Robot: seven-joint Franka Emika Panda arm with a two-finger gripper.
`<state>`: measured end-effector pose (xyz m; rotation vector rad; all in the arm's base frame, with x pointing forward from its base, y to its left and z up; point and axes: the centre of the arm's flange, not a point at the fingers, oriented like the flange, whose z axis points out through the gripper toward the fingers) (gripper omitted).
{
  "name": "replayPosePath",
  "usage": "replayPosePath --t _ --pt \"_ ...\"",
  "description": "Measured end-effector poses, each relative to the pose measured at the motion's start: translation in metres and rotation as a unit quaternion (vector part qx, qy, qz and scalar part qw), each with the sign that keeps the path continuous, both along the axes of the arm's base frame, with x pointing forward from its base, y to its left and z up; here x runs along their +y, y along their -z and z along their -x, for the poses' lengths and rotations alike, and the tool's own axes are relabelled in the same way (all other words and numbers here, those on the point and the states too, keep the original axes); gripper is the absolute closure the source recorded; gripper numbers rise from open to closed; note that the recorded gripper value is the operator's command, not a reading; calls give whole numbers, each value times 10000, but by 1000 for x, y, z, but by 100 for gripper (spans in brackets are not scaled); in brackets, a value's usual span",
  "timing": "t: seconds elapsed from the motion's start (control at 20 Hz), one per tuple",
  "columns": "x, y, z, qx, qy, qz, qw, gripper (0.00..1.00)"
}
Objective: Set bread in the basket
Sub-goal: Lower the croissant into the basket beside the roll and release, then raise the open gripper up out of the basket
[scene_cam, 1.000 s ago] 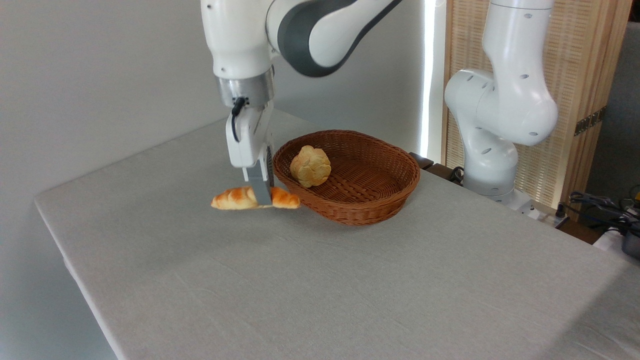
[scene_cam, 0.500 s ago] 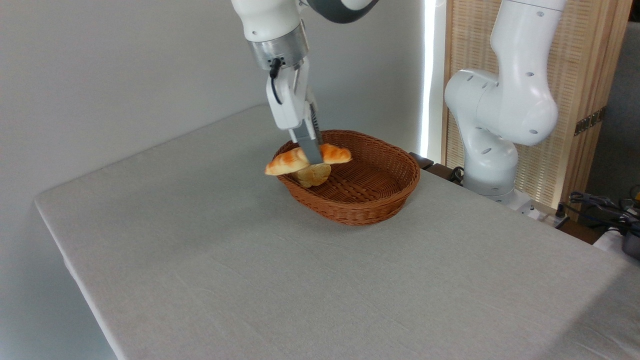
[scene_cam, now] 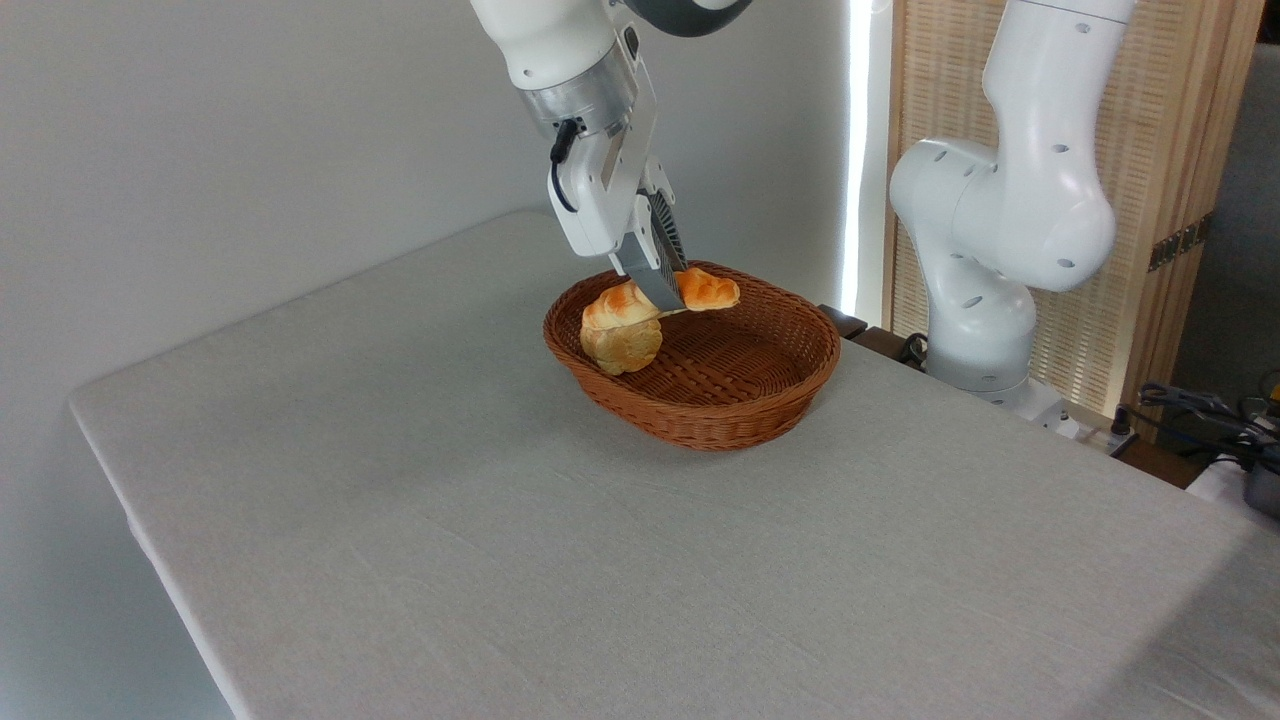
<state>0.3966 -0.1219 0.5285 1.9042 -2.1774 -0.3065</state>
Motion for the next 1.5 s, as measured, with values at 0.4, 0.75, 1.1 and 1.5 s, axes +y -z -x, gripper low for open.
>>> replayPosePath --t 0.4,0.75,1.1,1.5 --pt "0 0 0 2 1 0 10000 0" --pt "0 -6 -11 -410 -130 88 9990 0" --pt "13 -27 -45 -1527 -2346 132 9599 0" --pt "20 -27 -62 -1607 -4229 -310 8913 0"
